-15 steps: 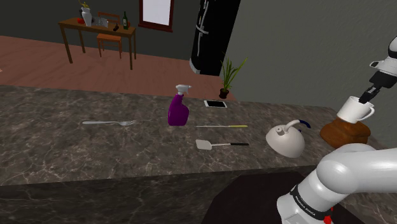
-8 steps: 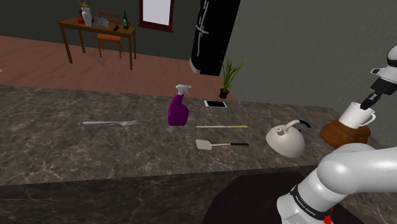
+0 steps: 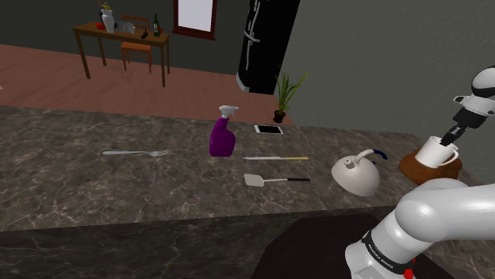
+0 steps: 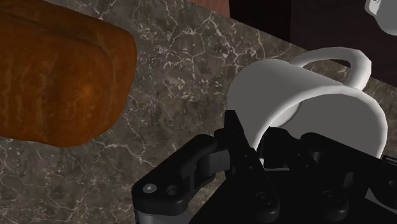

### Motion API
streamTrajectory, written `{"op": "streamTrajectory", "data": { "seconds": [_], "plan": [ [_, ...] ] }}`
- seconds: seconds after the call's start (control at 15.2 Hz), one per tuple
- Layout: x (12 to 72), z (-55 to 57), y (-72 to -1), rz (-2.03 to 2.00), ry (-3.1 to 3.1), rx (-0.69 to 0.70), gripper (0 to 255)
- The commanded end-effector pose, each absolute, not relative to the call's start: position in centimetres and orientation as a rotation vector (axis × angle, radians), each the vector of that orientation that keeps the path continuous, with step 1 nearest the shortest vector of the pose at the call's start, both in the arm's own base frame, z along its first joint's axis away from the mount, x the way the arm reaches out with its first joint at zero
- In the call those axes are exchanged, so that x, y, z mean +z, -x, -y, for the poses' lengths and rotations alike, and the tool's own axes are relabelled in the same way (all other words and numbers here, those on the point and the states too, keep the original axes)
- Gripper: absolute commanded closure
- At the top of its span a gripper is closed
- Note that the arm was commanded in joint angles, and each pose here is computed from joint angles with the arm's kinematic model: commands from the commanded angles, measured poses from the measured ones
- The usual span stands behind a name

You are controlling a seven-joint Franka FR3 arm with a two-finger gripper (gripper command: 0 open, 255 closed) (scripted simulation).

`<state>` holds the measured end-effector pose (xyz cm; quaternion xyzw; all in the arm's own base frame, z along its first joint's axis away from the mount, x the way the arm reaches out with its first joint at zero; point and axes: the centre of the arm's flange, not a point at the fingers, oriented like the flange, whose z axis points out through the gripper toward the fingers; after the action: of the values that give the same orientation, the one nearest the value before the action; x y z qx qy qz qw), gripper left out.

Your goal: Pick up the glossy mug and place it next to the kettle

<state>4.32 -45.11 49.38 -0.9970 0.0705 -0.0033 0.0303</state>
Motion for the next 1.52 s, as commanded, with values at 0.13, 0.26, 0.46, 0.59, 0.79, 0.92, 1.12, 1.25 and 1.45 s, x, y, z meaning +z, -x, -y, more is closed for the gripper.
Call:
{"op": "streamTrajectory", "data": {
  "seconds": [0.13, 0.26, 0.46, 0.59, 0.79, 0.92, 1.12, 1.25, 1.45],
  "plan": [
    [47.3, 45.2, -4.3, -0.217, 3.074, -0.011, 255],
    [46.3, 45.2, -4.3, -0.217, 3.074, -0.011, 255],
    [44.7, 45.2, -4.3, -0.217, 3.074, -0.011, 255],
    [43.6, 45.2, -4.3, -0.217, 3.074, -0.011, 255],
    [42.0, 45.2, -4.3, -0.217, 3.074, -0.011, 255],
    [41.0, 45.2, -4.3, -0.217, 3.074, -0.011, 255],
    [39.4, 45.2, -4.3, -0.217, 3.074, -0.011, 255],
    [38.3, 45.2, -4.3, -0.217, 3.074, -0.011, 255],
    [36.8, 45.2, -4.3, -0.217, 3.074, -0.011, 255]
  ]
}}
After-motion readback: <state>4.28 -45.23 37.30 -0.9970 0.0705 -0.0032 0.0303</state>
